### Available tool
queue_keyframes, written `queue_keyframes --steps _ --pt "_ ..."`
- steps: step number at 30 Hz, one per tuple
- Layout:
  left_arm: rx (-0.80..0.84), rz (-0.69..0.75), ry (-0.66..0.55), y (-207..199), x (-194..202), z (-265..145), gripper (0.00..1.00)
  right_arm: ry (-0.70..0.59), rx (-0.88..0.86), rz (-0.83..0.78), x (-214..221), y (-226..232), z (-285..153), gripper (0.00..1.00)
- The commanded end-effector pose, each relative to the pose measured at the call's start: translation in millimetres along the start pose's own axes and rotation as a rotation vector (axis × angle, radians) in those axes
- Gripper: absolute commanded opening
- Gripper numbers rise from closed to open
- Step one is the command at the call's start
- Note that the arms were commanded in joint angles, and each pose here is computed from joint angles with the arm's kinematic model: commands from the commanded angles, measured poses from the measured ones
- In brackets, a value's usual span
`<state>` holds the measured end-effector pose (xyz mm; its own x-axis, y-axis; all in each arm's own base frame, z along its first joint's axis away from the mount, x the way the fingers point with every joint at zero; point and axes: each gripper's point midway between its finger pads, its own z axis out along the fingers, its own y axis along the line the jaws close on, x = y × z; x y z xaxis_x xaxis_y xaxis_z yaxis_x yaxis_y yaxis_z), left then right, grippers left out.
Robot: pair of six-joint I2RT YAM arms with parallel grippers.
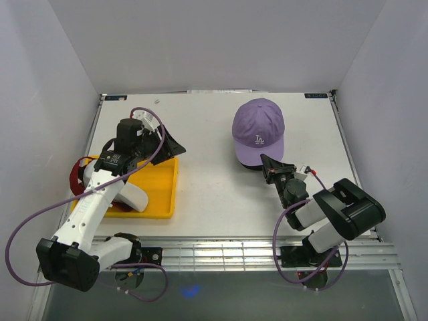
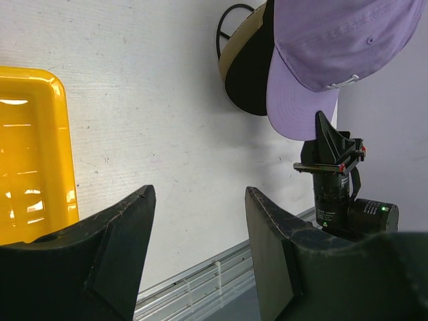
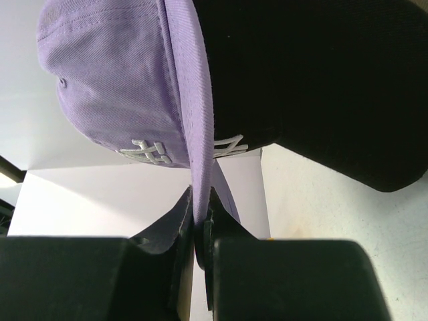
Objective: Stack the hats
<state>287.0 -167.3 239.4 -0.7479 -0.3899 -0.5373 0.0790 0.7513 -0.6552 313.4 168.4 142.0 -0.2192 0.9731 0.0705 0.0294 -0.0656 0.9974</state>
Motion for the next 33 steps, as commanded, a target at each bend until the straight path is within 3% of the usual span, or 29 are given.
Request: queue_keyframes --steps 1,4,7,9,17,33 --pt "0.002 0.022 -0.012 0 0 -2 0.66 -0.021 0.488 -0.186 -34 -140 -78 0.08" --pt "0.002 0.025 -0.012 0 -1 -2 0.66 -0.020 0.508 -0.205 -35 -143 -78 0.08" --pt "-0.001 0.026 -0.013 1 -1 -1 0.66 -0.022 0.526 -0.229 -36 -145 -77 0.15" --pt "-0.001 0.023 -0.008 1 1 -1 0.66 -0.018 0.522 -0.239 -34 -142 -75 0.25" --pt "0.006 0.021 -0.007 0 1 0 0.66 -0.005 0.519 -0.266 -34 -139 -76 0.37" --pt "0.010 0.020 -0.012 0 2 -2 0.66 0.018 0.571 -0.293 -30 -144 -76 0.39"
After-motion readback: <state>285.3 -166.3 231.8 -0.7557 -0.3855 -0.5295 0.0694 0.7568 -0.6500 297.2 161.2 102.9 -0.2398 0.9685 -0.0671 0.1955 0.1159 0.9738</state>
